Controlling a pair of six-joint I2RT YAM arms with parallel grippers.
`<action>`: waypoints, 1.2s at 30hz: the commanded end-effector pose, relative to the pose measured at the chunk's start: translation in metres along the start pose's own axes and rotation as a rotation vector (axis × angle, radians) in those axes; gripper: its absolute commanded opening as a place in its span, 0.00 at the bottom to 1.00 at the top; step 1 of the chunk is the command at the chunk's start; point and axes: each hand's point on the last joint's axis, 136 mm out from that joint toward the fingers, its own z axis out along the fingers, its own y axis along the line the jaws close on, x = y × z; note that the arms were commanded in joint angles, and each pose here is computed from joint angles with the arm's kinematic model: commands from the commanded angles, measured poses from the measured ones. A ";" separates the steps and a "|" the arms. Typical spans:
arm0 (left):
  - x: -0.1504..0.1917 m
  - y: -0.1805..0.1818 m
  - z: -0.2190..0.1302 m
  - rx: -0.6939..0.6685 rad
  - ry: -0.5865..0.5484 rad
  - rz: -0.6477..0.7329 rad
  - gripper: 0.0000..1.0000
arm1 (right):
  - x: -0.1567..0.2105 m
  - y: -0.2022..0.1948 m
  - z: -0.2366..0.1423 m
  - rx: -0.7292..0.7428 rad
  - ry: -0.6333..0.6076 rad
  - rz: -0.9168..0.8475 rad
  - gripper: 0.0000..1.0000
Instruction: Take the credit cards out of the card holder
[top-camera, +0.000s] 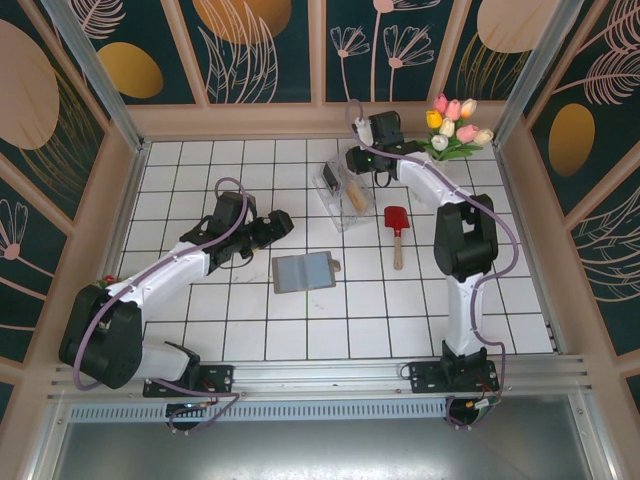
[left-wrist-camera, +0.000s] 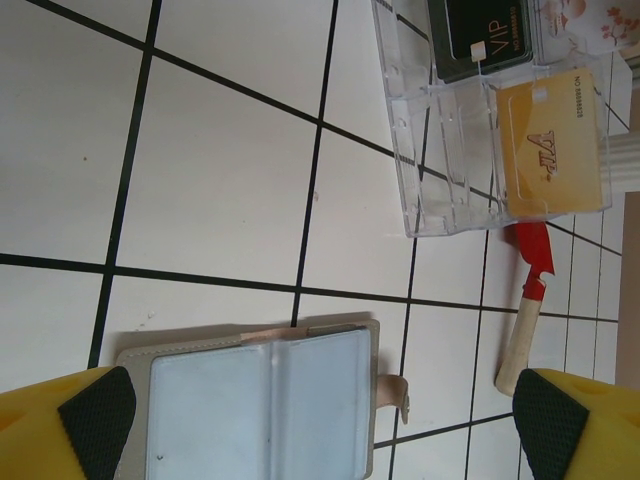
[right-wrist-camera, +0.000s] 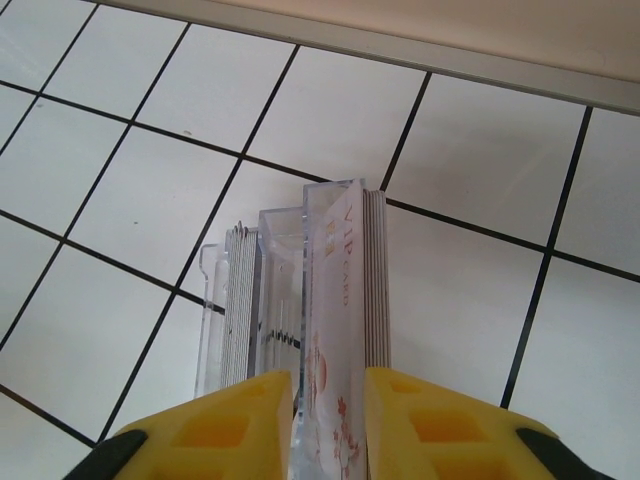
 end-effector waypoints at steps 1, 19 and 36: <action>0.008 0.005 0.004 -0.003 0.028 0.023 0.99 | -0.031 0.008 -0.046 0.000 -0.076 0.040 0.31; 0.060 0.052 0.032 -0.111 0.186 -0.006 0.52 | 0.103 0.148 -0.093 -0.231 0.082 0.415 0.51; 0.080 0.066 0.051 -0.128 0.268 -0.006 0.35 | 0.235 0.179 -0.038 -0.116 0.412 0.518 0.50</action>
